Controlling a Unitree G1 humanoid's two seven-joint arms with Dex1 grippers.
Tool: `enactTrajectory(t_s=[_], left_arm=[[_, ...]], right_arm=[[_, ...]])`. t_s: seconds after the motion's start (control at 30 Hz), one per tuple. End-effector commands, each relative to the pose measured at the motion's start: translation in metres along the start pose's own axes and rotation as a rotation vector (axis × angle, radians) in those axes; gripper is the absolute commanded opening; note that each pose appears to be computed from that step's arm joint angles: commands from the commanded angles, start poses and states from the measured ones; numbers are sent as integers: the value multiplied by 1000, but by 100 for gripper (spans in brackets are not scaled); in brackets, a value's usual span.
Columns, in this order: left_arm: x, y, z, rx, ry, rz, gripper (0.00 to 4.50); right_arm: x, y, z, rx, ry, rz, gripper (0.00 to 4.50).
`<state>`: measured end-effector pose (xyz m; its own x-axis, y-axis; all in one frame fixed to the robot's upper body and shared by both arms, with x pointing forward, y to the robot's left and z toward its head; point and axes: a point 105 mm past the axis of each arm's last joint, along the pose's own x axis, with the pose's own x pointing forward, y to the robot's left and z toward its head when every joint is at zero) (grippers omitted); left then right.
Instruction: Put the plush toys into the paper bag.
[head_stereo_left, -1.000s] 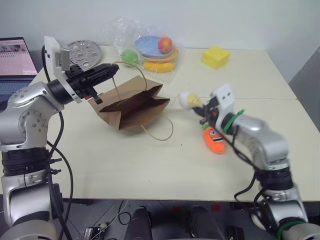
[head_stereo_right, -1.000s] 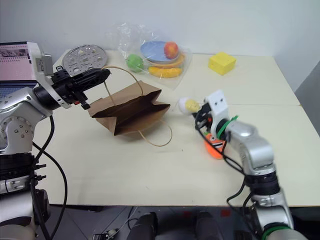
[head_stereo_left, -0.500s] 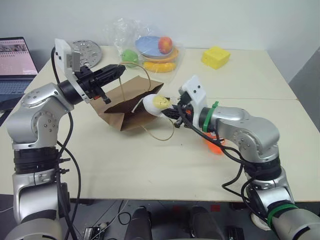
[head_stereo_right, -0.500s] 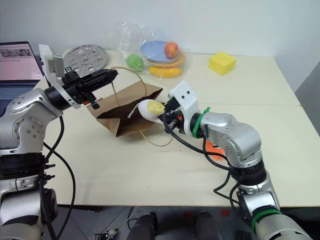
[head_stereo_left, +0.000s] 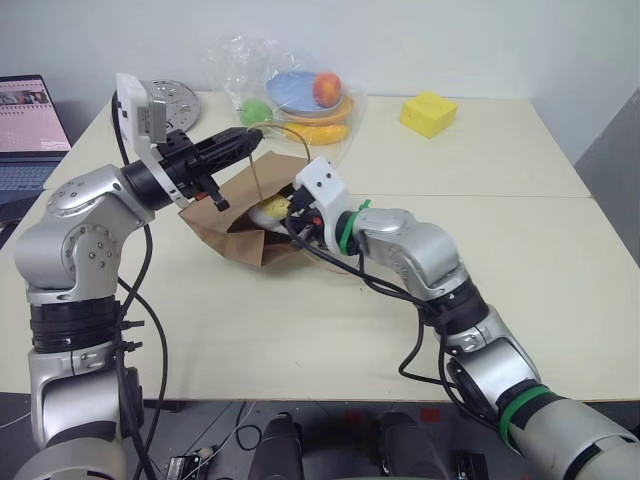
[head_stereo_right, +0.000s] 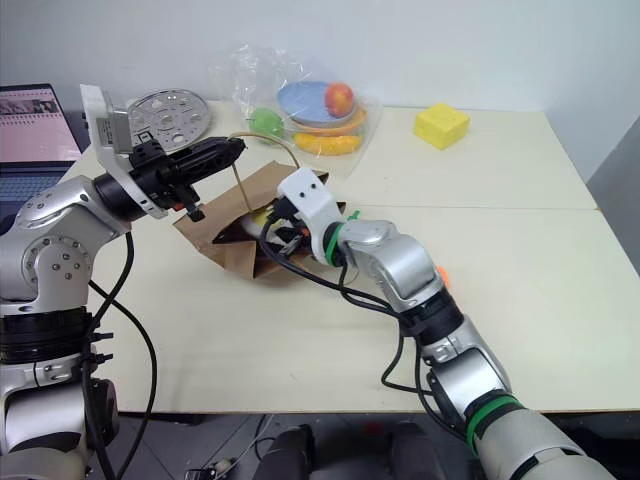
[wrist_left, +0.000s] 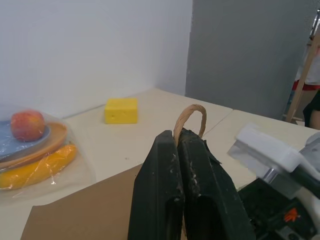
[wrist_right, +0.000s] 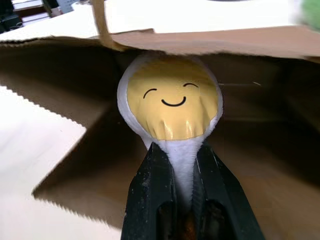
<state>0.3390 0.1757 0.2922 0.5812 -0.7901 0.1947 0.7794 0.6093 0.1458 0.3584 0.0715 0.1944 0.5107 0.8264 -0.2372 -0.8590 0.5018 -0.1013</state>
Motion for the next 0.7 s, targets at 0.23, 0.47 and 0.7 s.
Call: enactTrajectory(t_s=[0.23,0.47,0.7], left_arm=[[-1,-7,18,27,-58,-19,0],[-5,-11,17,11,-45,-48,0],[-4,-10,15,7,-41,-57,0]], right_arm=[[34,18,3,91,-75,30,0],[30,4,7,113,-136,19,168],[12,-10,9,79,-172,-19,417]])
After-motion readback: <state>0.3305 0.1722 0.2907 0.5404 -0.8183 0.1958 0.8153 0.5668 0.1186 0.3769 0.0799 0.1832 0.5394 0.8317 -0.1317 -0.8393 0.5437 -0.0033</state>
